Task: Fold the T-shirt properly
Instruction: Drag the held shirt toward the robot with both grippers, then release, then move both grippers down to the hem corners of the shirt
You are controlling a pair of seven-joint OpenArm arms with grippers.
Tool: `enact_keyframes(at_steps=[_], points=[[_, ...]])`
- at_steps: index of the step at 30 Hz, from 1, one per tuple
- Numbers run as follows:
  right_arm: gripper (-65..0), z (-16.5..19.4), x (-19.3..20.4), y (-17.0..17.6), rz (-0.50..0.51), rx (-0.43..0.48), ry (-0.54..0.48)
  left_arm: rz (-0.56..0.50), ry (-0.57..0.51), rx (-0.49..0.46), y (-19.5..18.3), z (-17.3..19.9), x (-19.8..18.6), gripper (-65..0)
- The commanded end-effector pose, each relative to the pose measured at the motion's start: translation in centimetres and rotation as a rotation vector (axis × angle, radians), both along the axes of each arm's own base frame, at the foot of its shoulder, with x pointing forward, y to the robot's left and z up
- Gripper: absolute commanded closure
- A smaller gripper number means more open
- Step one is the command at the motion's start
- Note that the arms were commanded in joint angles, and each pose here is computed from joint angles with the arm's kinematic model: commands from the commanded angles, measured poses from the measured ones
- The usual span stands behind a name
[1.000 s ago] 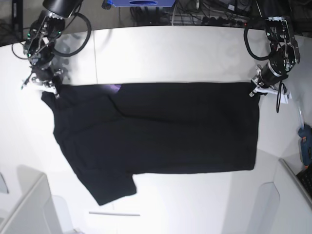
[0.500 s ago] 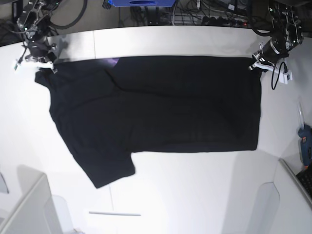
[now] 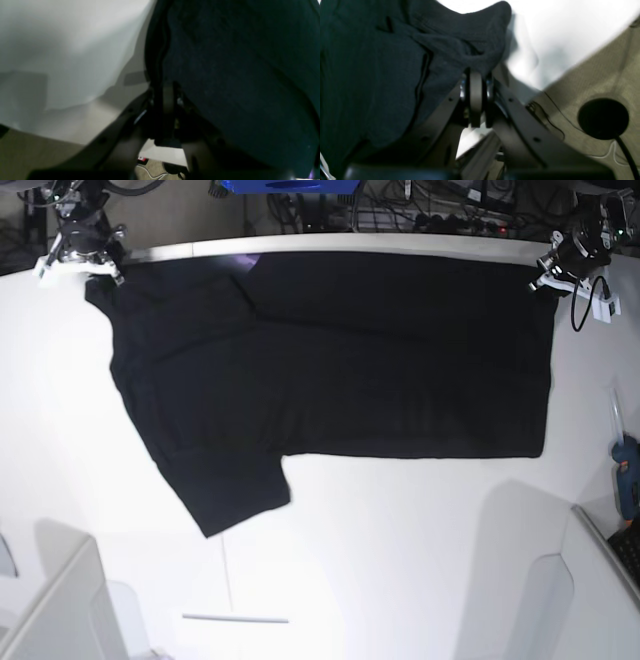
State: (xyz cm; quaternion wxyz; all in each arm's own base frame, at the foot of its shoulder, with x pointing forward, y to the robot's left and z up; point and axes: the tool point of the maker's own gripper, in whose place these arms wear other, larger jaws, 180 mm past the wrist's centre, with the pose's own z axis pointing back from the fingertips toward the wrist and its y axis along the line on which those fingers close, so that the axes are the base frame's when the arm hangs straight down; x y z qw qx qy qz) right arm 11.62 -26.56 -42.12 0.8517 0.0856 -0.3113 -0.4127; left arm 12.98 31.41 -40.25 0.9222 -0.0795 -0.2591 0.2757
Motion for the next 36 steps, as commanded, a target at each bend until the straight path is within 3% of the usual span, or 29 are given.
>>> enact_keyframes(at_steps=[1,24,25,30,32,34,36], points=[[0.0,1.0,0.1,-0.5,-0.003,-0.033,-0.030,-0.009,-0.017,0.033,0.7,0.8,0.2,0.0],[0.0,0.7,-1.0,-0.3,0.000,-0.031,-0.003,-0.008,0.012,0.036,0.8,0.4,-0.9,0.0],[0.0,0.8,-0.9,-0.3,0.001,-0.032,-0.004,-0.008,0.011,0.035,0.8,0.4,-1.0,-2.6],[-24.6,1.0,-0.9,-0.6,-0.005,-0.040,-0.009,-0.008,0.014,0.035,0.8,0.4,-1.1,-33.7],[-32.4,1.0,-1.0,-0.7,-0.008,-0.045,-0.010,-0.007,0.013,0.036,0.8,0.4,-1.1,-43.3],[-34.8,1.1,-1.0,-0.8,-0.009,-0.048,-0.011,-0.005,0.011,0.036,0.8,0.5,-1.0,-50.5],[-34.8,1.4,-1.1,-1.7,-0.028,-0.067,-0.015,0.018,-0.007,0.056,1.9,1.2,-0.8,-53.5]])
